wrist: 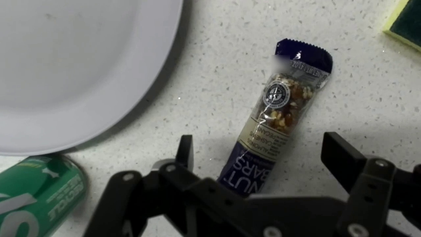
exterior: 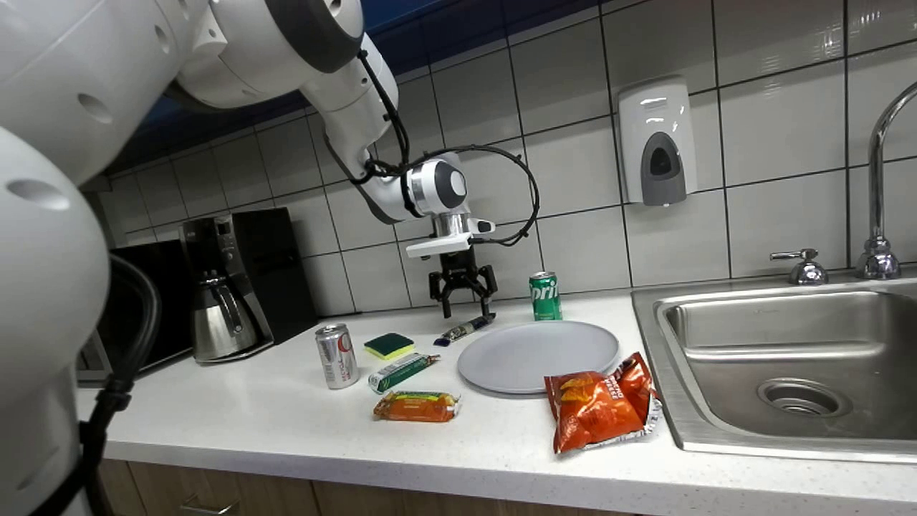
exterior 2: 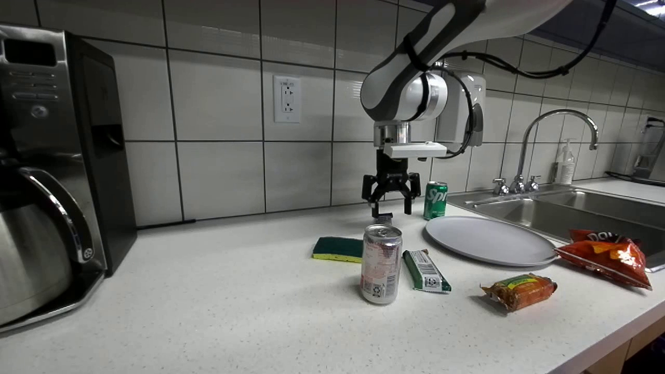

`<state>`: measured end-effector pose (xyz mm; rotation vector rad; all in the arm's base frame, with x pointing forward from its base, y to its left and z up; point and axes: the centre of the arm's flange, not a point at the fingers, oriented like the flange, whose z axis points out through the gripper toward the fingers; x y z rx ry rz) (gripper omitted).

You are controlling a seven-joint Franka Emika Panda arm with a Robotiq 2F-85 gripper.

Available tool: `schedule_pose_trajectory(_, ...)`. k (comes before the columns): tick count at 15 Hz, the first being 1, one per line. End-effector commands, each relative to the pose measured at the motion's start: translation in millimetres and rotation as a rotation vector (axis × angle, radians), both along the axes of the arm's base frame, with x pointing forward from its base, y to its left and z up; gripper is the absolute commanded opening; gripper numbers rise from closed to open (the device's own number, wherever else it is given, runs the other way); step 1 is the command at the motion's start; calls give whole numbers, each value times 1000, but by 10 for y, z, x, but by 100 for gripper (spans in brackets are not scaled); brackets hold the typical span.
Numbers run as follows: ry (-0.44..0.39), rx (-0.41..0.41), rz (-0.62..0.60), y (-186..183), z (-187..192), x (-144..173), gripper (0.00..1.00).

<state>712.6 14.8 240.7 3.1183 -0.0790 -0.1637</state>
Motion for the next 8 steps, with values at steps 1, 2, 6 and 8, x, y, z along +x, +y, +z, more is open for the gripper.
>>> schedule_pose_trajectory(1,-19,-15,-46,67,-46,66,100)
schedule_pose_trajectory(2,-20,-15,-52,78,-68,73,100)
schedule_pose_trajectory(6,-16,-14,-71,107,-146,70,100)
schedule_pose_trajectory(8,-13,-12,-79,109,-172,62,100)
